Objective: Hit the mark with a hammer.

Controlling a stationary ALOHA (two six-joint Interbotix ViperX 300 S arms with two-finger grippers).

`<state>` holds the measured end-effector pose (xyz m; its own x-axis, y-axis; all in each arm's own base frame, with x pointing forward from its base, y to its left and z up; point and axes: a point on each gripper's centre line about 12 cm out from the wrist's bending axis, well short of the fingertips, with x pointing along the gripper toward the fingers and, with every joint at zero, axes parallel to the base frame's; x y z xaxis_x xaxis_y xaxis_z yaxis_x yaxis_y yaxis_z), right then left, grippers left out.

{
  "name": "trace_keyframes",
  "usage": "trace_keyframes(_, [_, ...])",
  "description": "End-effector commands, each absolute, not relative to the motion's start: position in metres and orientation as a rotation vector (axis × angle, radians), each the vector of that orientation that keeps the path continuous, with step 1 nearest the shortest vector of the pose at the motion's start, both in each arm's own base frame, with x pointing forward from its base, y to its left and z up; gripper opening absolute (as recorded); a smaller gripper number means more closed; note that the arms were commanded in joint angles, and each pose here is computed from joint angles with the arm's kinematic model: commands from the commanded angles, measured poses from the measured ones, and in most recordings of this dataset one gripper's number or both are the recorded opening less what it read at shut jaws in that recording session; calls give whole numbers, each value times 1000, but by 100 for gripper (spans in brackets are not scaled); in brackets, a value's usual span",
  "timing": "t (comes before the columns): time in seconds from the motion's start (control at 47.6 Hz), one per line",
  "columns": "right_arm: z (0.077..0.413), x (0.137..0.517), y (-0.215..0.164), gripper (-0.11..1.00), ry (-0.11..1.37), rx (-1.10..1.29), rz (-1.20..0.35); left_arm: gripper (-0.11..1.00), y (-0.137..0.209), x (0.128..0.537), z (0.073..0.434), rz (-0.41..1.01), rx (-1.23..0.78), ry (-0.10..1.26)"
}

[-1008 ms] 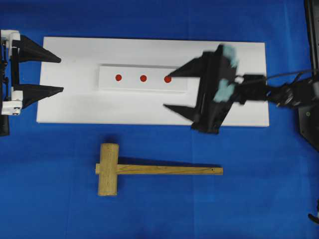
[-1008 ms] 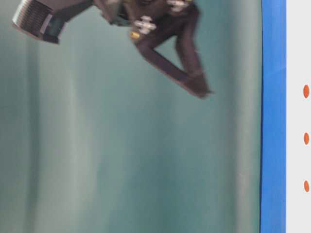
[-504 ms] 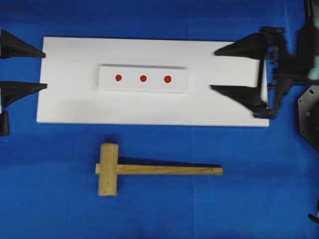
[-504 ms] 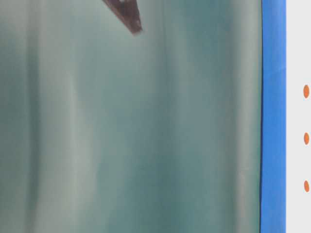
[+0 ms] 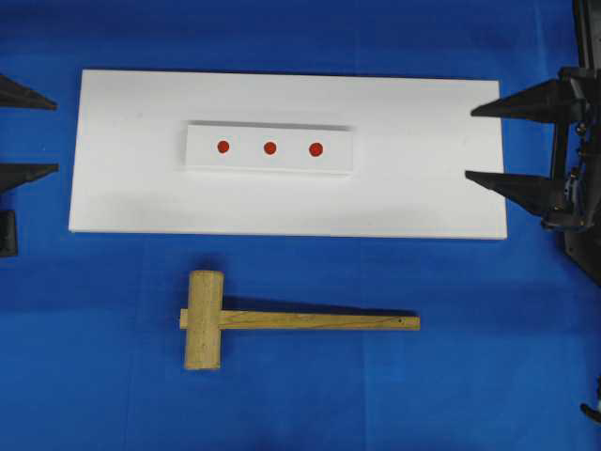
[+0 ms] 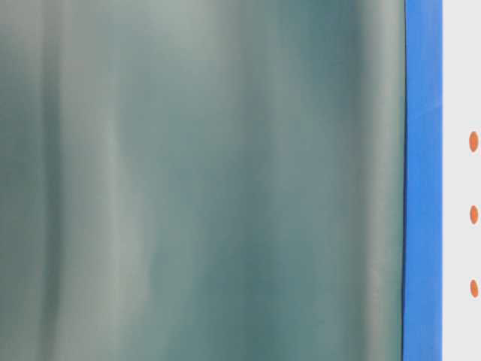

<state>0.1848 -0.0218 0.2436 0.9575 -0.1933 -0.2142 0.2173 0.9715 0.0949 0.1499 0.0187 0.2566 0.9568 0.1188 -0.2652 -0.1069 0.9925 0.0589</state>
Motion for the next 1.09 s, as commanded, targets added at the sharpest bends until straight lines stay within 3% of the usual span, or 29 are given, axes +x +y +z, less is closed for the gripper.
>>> trace_keyframes(0.0, [239, 180, -22, 76, 202, 114, -206, 82, 16, 150, 259, 99, 50, 258])
trace_keyframes(0.441, [210, 160, -18, 72, 219, 125, -172, 81, 15, 146, 240, 94, 48, 244])
trace_keyframes(1.071, [210, 159, -19, 72, 216, 135, -182, 79, 15, 146, 236, 95, 46, 254])
